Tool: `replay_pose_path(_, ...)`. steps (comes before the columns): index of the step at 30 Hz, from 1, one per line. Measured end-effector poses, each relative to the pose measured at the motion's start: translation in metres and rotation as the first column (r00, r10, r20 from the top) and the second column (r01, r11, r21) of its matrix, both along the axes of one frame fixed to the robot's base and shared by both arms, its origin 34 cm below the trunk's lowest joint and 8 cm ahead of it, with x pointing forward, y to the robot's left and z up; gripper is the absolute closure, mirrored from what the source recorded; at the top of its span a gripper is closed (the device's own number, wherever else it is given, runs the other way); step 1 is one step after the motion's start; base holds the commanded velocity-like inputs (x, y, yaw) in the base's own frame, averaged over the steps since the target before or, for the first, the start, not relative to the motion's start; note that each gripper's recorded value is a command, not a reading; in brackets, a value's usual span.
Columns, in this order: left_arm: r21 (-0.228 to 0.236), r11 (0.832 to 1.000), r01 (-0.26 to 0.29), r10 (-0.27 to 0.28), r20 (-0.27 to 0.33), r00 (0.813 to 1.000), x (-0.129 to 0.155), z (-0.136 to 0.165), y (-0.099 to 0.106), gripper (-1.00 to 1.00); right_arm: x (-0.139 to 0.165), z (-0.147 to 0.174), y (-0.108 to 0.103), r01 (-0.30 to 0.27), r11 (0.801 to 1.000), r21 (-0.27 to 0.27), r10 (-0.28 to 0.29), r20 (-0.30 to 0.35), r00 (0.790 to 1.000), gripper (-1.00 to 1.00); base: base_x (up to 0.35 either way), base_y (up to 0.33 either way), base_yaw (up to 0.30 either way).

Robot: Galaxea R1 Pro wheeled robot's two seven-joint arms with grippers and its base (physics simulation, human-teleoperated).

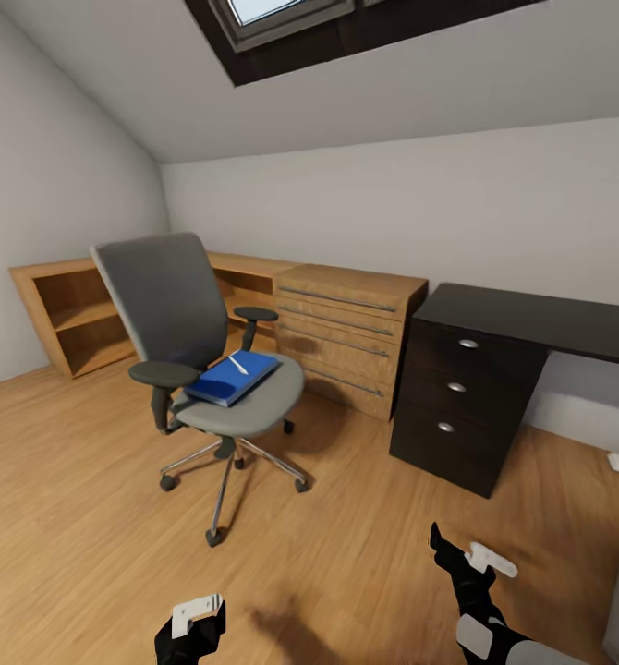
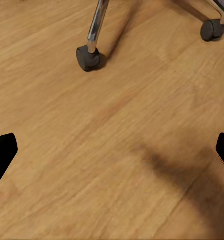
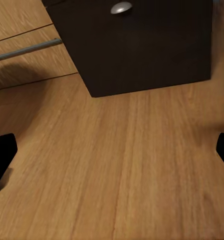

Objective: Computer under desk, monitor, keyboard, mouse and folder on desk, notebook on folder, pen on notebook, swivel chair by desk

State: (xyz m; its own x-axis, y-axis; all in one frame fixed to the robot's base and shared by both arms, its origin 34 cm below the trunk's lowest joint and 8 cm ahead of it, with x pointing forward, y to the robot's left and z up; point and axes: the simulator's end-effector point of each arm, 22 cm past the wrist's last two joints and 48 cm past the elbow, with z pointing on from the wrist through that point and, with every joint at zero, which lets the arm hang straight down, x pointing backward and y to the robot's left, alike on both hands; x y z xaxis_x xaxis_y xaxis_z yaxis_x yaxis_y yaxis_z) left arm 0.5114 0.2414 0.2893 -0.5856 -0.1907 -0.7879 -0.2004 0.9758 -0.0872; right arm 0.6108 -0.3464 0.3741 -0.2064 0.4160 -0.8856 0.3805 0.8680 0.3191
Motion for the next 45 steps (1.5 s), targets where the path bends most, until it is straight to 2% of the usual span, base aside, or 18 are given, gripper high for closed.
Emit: replay_pose_path(45,0.0,1.0,0.0,0.0,0.034,0.999,0.008,0.014,0.0,-1.0,0.005,0.019,-0.006,0.008,1.0,-0.007,-0.008,0.037,0.999,-1.0,0.0,0.0,-0.224)
